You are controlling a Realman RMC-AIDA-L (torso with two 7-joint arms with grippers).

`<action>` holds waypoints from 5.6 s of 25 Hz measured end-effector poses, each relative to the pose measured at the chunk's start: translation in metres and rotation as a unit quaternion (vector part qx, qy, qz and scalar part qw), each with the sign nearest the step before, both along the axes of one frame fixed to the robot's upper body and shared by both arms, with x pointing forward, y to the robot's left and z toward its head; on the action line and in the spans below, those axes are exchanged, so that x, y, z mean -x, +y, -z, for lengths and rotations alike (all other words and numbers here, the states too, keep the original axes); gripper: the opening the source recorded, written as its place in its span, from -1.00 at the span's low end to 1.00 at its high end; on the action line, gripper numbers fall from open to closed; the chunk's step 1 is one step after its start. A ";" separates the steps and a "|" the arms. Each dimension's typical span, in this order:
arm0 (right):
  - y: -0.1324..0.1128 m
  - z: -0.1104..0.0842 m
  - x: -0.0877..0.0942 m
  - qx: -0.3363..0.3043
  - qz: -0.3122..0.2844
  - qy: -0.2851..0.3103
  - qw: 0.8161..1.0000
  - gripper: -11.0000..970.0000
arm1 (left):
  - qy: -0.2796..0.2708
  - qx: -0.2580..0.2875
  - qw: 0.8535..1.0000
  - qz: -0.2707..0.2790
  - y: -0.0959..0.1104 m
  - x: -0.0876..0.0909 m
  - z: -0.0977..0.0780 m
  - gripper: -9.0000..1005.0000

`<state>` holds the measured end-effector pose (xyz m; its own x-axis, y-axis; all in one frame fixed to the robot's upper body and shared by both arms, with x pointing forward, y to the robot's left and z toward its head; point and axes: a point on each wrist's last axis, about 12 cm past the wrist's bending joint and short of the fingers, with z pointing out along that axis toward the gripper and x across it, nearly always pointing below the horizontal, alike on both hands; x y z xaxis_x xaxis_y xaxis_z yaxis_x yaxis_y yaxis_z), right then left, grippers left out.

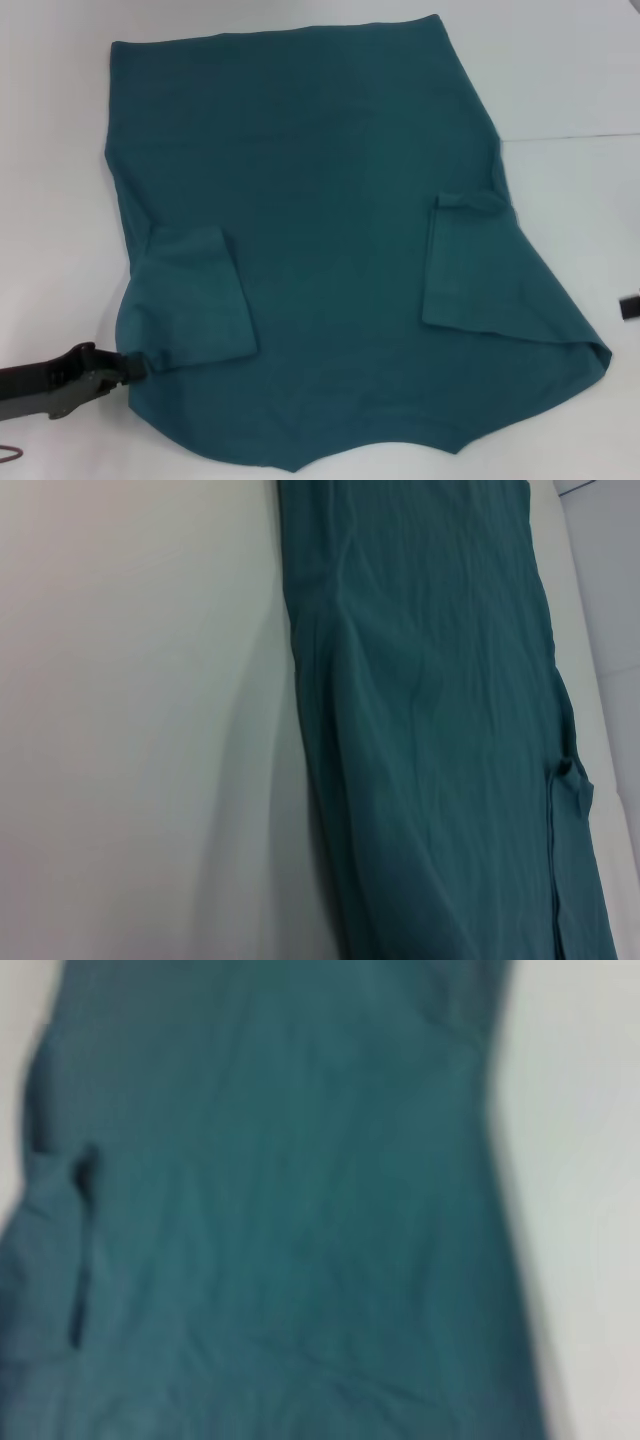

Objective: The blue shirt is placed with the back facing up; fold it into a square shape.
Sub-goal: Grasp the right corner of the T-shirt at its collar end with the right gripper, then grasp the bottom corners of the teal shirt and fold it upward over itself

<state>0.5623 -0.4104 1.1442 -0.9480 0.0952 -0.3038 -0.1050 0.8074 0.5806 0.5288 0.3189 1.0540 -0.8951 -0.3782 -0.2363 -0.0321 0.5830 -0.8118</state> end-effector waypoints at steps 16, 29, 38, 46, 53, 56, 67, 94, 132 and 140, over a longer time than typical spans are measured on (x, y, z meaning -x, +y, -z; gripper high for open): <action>0.018 0.025 -0.006 0.072 -0.033 0.017 0.997 0.07 | 0.001 0.001 1.000 -0.001 0.000 0.000 0.000 -0.94; 0.034 0.032 -0.013 0.094 -0.047 0.022 0.994 0.07 | 0.002 0.002 1.000 -0.005 0.001 0.001 0.002 -0.94; 0.041 0.035 -0.015 0.101 -0.053 0.026 0.993 0.07 | 0.001 0.003 1.000 -0.007 0.001 0.001 0.002 -0.94; 0.044 0.036 -0.018 0.110 -0.053 0.026 0.992 0.06 | 0.000 0.000 1.000 -0.009 0.002 0.000 0.001 -0.94; 0.057 0.040 -0.022 0.119 -0.067 0.027 0.990 0.06 | 0.000 0.000 1.000 -0.010 0.001 0.000 0.002 -0.94; 0.063 0.040 -0.025 0.117 -0.073 0.027 0.990 0.06 | 0.000 0.000 1.000 -0.010 0.001 0.000 0.002 -0.94; 0.087 0.039 -0.034 0.101 -0.097 0.020 0.990 0.06 | 0.000 -0.001 1.000 -0.012 0.002 0.000 0.002 -0.94; 0.073 0.030 -0.025 0.096 -0.100 0.027 0.990 -0.91 | -0.004 -0.001 1.000 0.025 0.004 0.003 -0.006 -0.94; 0.059 0.040 0.043 -0.055 -0.163 0.032 0.985 -0.89 | 0.027 -0.014 0.990 0.135 0.025 0.051 -0.019 -0.94; 0.043 0.019 0.028 -0.084 -0.124 -0.062 0.987 -0.88 | -0.013 0.016 0.993 0.114 0.019 0.016 -0.040 -0.94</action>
